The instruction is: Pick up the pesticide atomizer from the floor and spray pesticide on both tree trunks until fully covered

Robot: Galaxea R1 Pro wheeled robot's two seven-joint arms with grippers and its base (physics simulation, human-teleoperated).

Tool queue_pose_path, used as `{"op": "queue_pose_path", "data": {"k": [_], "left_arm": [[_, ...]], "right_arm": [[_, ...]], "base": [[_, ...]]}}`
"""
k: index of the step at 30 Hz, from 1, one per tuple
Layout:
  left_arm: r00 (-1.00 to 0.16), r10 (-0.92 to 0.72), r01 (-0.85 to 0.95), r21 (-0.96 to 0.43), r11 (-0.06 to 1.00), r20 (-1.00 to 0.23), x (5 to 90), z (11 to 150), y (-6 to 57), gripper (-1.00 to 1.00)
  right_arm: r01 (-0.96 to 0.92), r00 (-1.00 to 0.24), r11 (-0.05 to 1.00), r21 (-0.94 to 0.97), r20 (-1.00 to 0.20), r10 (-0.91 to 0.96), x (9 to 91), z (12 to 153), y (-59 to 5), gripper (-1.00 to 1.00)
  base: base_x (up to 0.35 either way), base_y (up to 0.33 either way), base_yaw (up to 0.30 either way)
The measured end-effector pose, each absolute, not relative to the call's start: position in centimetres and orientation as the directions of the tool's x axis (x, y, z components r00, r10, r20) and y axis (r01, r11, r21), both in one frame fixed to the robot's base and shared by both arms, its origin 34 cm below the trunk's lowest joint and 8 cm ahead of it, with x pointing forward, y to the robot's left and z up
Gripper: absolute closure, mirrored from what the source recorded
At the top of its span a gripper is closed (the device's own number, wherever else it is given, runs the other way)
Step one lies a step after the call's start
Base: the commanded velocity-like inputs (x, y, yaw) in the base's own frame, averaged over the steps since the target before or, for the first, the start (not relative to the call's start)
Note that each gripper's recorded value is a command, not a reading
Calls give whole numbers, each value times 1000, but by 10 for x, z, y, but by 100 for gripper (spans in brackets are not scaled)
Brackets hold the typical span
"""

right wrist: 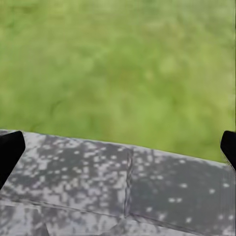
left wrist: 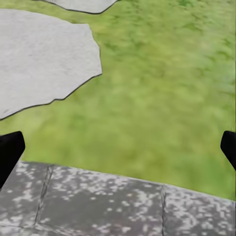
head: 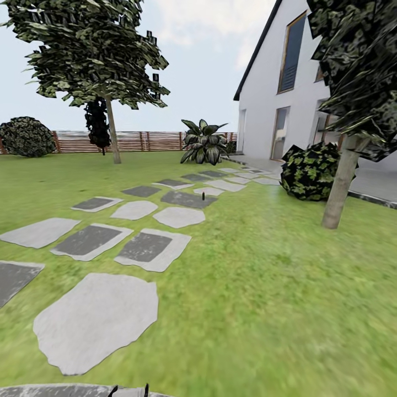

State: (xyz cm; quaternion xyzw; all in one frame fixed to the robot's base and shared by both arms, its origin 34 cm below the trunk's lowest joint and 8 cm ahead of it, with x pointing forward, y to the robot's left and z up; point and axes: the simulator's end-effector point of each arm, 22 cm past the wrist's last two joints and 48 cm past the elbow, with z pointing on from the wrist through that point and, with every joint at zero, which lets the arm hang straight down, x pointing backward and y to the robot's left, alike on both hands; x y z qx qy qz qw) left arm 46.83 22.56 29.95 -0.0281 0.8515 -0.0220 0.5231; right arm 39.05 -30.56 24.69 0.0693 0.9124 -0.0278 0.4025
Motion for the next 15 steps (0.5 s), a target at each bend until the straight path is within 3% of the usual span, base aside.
{"op": "queue_pose_path", "data": {"k": [15], "left_arm": [[-451, -71, -25, -67, 997, -890, 468, 299, 226, -100]], "right_arm": [[149, -667, 989, 5, -738, 104, 390, 247, -306, -100]], "base": [[327, 0, 0]]}}
